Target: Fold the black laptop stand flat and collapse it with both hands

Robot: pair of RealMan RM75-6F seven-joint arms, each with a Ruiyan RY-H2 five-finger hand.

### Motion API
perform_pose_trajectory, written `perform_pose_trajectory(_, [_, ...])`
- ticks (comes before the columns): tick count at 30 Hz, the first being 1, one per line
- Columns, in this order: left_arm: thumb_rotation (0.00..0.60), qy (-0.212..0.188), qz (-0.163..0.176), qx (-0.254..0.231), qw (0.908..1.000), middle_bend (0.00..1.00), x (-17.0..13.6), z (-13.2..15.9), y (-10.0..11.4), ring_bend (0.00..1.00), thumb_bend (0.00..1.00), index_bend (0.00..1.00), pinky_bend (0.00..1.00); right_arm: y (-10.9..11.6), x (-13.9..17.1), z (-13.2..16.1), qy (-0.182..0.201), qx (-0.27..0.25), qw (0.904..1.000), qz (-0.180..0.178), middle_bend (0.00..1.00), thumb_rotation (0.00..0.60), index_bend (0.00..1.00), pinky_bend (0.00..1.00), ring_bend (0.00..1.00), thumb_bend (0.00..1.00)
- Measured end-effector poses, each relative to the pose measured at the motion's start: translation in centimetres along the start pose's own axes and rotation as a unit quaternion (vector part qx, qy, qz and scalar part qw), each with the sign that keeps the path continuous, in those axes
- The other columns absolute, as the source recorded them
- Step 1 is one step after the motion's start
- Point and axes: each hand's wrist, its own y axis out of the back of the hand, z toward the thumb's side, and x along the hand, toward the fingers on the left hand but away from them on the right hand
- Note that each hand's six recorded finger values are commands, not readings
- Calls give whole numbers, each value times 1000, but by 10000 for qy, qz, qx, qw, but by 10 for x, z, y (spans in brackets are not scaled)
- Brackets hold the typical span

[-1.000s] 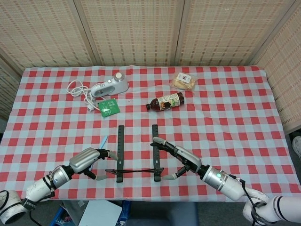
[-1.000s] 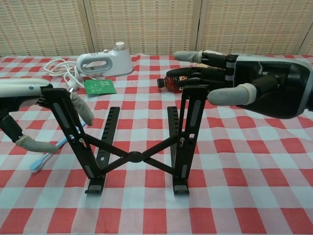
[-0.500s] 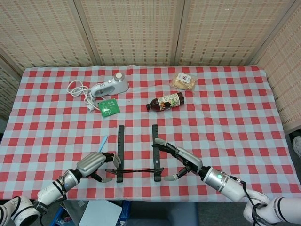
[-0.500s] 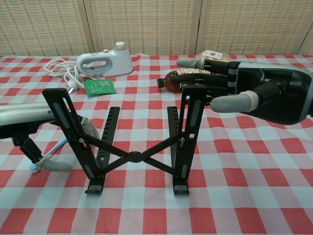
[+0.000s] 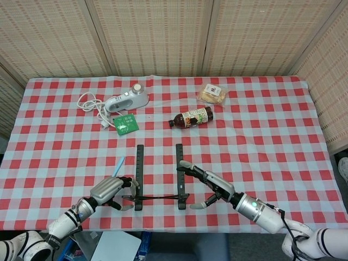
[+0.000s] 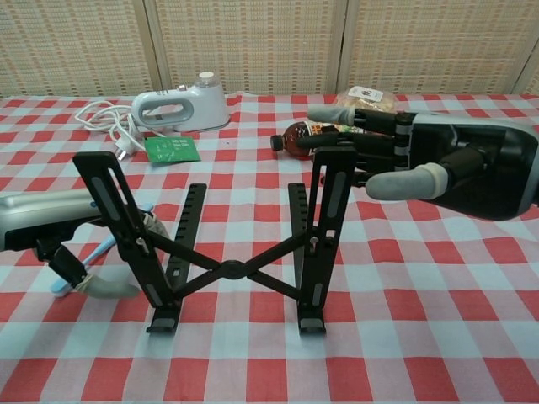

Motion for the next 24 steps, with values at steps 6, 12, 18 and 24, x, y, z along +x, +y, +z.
perform_pose_trajectory(6, [493,23,43,-63,10000,283,4,3,-3,286,244,472,363,0,1,-1,-12,-18,10000,-8,91,600,0,8,0,0])
perform_pose_trajectory(12, [498,80,72,-80,9999,283,7,3,-6,287,268,496,363,1,2,-2,-25,-22,10000,-20,91,600,0,8,0,0])
perform_pose_trajectory(18, [500,114,62,-119,9998,283,7,3,-8,287,294,509,363,1,2,-2,-30,-24,10000,-16,91,600,0,8,0,0])
perform_pose_trajectory(24, [507,121,75,-114,9998,283,7,3,-8,287,295,520,363,0,3,-3,-40,-27,10000,-13,91,600,0,8,0,0])
